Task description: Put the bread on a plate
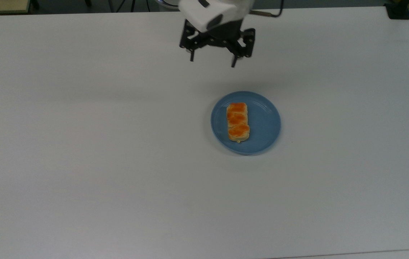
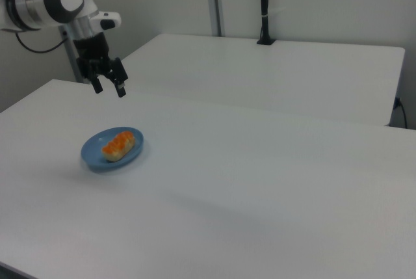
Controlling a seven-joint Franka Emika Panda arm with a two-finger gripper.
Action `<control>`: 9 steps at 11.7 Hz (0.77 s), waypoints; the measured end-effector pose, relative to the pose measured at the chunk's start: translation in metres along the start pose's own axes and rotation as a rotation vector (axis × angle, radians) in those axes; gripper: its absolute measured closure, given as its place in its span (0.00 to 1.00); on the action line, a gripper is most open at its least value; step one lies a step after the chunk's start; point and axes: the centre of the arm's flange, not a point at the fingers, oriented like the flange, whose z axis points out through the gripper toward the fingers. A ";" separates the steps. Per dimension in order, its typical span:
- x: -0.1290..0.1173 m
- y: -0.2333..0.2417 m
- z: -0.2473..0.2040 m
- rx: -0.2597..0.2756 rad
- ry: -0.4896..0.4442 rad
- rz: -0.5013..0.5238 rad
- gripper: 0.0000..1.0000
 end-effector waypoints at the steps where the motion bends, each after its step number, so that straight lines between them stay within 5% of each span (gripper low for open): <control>1: -0.003 0.024 -0.011 0.009 -0.007 -0.017 0.00; 4: -0.008 0.082 -0.022 0.015 -0.023 -0.073 0.00; 9: -0.007 0.110 -0.009 0.038 -0.054 -0.079 0.00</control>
